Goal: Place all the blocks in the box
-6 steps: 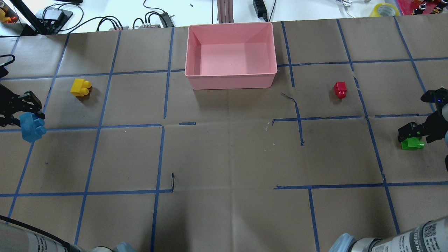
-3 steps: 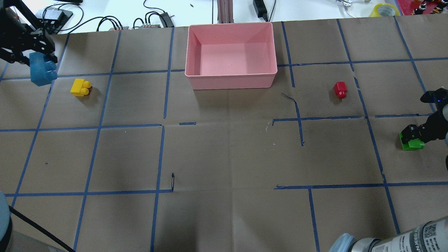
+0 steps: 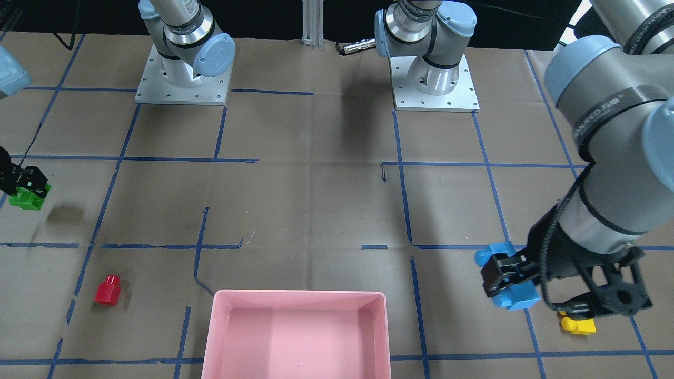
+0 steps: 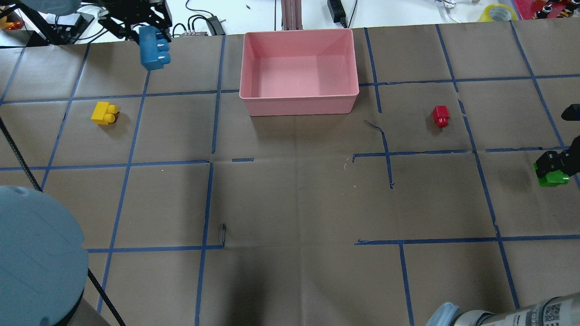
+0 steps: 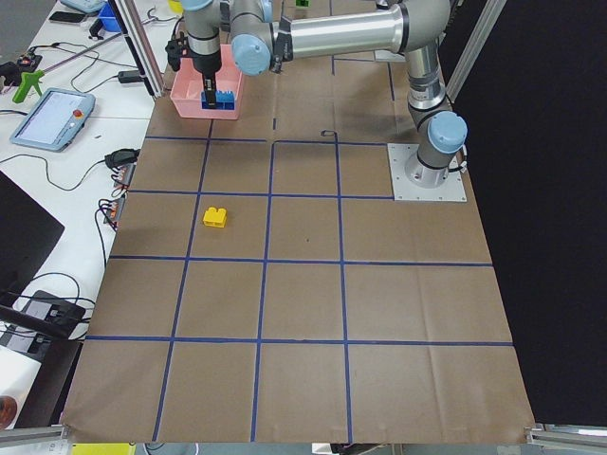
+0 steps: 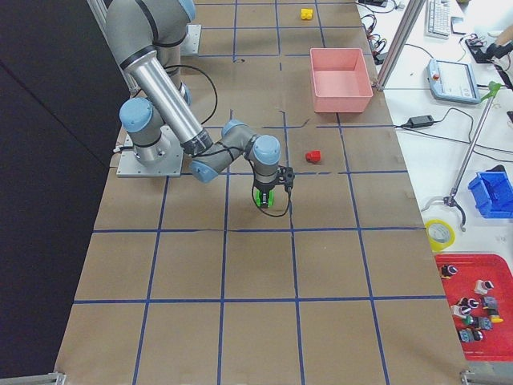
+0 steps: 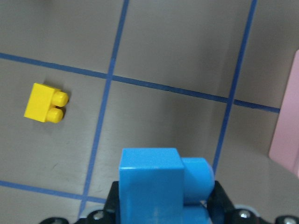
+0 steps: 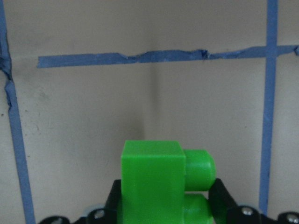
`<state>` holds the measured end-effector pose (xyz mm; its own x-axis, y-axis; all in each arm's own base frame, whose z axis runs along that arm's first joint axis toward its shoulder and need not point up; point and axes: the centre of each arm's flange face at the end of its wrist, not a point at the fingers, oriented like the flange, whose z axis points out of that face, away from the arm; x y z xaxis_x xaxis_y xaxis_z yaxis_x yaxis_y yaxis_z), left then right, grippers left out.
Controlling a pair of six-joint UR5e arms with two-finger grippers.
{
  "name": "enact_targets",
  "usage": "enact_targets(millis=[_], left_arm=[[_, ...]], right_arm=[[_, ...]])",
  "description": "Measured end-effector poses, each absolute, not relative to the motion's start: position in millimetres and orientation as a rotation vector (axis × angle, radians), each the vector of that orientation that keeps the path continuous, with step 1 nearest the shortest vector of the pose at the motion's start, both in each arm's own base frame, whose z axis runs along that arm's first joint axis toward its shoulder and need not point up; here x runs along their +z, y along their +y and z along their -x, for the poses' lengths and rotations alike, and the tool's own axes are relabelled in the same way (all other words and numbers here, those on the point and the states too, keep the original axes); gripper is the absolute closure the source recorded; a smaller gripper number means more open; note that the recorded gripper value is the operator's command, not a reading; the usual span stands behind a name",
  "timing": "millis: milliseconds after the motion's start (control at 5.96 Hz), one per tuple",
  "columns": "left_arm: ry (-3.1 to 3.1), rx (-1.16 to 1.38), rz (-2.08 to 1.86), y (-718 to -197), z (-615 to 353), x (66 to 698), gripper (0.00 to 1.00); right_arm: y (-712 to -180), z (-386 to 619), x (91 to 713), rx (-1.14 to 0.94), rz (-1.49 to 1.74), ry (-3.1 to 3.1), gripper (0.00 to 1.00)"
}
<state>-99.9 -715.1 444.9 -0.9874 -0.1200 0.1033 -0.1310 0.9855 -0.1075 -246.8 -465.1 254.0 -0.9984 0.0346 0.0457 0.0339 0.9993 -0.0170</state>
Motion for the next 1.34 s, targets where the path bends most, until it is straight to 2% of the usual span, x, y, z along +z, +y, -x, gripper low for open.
enact_targets(millis=[504, 839, 1175, 1343], left_arm=[[-3.015, 0.1, -0.03, -752.7, 207.9, 396.8, 0.89], [-3.051, 0.082, 0.002, -771.6, 246.4, 331.9, 0.88], [-3.067, 0.094, 0.017, -774.3, 272.4, 303.2, 0.85], [-3.065, 0.107, 0.031, -774.2, 285.6, 293.1, 0.52]], right_arm=[[-523.5, 227.7, 348.2, 0.248, -0.109, -3.029, 0.94], [-597.7, 159.9, 367.1, 0.517, -0.371, -3.072, 0.94], [-666.3, 89.5, 383.9, 0.716, -0.57, -3.044, 0.93], [-691.6, 44.6, 390.9, 0.754, -0.571, -3.057, 0.93]])
